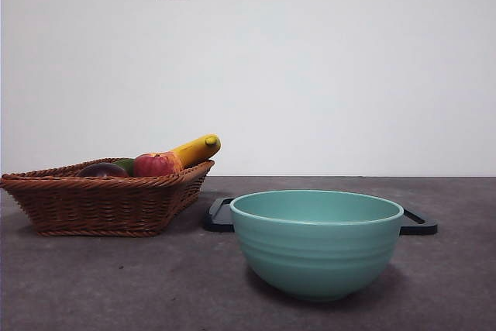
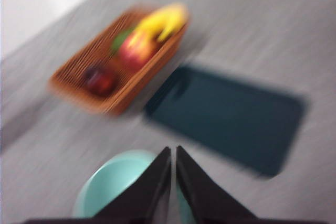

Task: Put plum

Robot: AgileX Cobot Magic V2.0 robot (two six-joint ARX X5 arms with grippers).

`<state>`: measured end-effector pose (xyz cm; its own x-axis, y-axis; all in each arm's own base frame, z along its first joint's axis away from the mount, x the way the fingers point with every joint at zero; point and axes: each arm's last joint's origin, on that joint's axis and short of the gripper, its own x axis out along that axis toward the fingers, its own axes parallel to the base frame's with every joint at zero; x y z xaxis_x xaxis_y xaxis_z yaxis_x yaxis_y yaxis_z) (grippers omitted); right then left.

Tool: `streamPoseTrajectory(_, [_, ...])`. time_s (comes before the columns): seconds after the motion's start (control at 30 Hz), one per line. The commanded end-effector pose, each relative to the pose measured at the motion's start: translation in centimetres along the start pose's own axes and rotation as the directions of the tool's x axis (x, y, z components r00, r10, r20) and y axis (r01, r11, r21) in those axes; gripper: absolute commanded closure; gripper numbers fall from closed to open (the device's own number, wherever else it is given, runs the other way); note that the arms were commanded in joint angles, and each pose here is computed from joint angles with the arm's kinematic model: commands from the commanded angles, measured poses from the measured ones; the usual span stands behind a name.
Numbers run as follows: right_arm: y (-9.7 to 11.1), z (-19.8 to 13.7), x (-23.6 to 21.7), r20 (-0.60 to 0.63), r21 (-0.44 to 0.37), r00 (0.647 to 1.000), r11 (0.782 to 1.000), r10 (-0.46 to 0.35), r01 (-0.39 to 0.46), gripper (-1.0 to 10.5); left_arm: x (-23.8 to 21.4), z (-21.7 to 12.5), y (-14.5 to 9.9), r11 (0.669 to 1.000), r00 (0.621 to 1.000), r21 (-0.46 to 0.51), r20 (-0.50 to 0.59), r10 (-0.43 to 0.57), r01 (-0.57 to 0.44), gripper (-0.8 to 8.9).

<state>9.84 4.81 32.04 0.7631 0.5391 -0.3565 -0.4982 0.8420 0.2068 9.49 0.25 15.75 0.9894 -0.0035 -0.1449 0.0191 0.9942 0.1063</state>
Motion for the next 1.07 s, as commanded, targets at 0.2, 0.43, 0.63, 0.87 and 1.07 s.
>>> streamPoseTrajectory(0.2, [-3.7, -4.7, -0.5, 0.374, -0.042, 0.883, 0.946, -0.283, 0.321, 9.4, 0.2, -0.5, 0.0, 1.000, 1.000, -0.003, -0.006, 0.004, -0.004, 8.05])
streamPoseTrajectory(0.43, [-5.1, -9.9, 1.2, 0.441, -0.037, 0.844, 0.933, -0.306, 0.357, 9.4, 0.2, -0.5, 0.0, 1.000, 1.000, -0.003, -0.006, 0.003, -0.004, 8.04])
streamPoseTrajectory(0.63, [-6.0, -13.2, 2.6, 0.411, -0.013, 0.847, 0.927, -0.337, 0.375, 9.4, 0.2, -0.5, 0.0, 1.000, 1.000, -0.003, -0.006, 0.003, -0.004, 8.04])
streamPoseTrajectory(0.87, [-6.5, -14.9, 3.5, 0.335, 0.017, 0.874, 0.930, -0.353, 0.368, 9.4, 0.2, -0.5, 0.0, 1.000, 1.000, -0.003, -0.006, 0.003, -0.004, 8.05])
streamPoseTrajectory(1.07, [-6.7, -15.7, 3.7, 0.252, 0.038, 0.889, 0.922, -0.381, 0.385, 9.4, 0.2, -0.5, 0.0, 1.000, 1.000, -0.003, -0.006, 0.004, -0.004, 8.04])
